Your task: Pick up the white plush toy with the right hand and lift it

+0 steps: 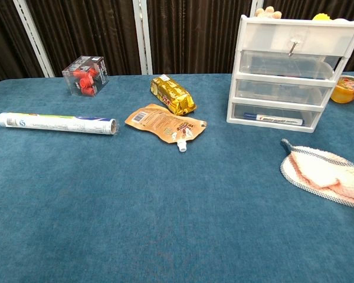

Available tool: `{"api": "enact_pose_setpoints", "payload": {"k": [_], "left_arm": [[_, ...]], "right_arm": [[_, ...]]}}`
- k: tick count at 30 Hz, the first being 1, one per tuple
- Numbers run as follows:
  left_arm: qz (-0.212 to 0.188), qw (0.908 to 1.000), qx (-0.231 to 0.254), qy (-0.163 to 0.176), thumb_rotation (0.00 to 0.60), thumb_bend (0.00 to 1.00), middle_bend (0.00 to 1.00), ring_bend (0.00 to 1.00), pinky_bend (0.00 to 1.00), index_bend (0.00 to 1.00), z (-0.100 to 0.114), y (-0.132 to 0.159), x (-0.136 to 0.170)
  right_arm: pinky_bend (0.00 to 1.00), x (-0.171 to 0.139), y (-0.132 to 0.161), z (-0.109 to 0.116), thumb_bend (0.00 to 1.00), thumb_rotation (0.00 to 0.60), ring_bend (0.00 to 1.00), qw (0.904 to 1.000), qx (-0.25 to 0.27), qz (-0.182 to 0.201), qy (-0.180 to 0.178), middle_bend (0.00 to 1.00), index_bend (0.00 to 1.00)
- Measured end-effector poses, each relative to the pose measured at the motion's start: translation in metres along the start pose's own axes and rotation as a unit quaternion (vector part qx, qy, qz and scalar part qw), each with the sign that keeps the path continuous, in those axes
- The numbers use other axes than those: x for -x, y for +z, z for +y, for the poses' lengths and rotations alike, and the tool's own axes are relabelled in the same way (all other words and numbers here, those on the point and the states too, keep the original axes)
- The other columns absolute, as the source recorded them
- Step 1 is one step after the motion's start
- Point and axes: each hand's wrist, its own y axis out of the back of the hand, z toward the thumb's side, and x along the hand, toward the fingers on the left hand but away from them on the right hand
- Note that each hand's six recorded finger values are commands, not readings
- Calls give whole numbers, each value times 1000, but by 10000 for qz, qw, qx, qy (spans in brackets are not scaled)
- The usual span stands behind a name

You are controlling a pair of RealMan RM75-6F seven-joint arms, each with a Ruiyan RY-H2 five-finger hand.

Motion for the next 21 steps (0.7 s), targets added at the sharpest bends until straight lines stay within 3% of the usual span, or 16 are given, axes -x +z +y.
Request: {"api": "enact_pose_setpoints", "payload": {"k": [11, 21], "left_arm": [[30, 9999, 73, -83, 600, 0, 0, 0, 0, 0, -1, -1, -1], [73, 9998, 105, -142, 600, 0, 0, 0, 0, 0, -2, -2, -2]], "right_arm": [[858, 31, 33, -44, 12, 600, 886, 9967, 76, -355, 728, 890, 196], [858, 46, 33, -68, 17, 600, 886, 9937, 65, -619, 931, 890, 228]]}}
